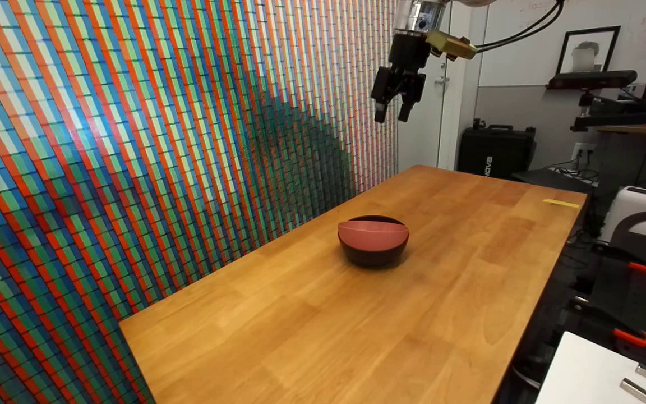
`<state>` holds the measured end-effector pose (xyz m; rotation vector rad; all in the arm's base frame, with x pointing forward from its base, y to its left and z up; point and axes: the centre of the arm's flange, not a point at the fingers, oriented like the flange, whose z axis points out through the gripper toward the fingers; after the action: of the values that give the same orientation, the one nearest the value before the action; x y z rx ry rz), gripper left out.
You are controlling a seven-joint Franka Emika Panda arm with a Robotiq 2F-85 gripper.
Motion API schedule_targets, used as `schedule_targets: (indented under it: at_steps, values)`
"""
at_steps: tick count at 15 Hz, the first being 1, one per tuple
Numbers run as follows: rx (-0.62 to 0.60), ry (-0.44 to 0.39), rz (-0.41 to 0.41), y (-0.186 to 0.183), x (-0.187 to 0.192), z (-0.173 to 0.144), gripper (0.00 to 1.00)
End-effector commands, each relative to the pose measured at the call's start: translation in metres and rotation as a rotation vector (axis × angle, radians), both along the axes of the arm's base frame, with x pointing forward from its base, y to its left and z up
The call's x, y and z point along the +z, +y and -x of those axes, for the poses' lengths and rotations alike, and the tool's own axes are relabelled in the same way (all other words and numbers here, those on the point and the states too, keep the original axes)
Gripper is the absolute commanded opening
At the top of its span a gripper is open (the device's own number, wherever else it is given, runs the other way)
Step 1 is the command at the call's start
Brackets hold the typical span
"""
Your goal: Put the pink bowl inside the black bowl
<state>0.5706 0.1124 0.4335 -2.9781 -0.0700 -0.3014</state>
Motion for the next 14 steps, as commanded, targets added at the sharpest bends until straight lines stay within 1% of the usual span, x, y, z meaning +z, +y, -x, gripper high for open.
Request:
schedule_targets:
  at_steps: [1,4,7,9,11,12,14]
  values:
    - [-0.047,0.001,-0.002,-0.029,0.040,0.001,1.00]
    - [-0.076,0.018,0.002,-0.046,0.058,0.002,1.00]
    - [-0.088,0.063,0.001,-0.056,0.068,0.007,1.00]
    - [-0.093,0.074,0.003,-0.060,0.072,0.009,1.00]
    - [-0.099,0.087,0.002,-0.063,0.074,0.011,1.00]
    - [-0.081,0.074,0.003,-0.058,0.059,0.011,1.00]
    - [-0.084,0.079,0.003,-0.060,0.060,0.011,1.00]
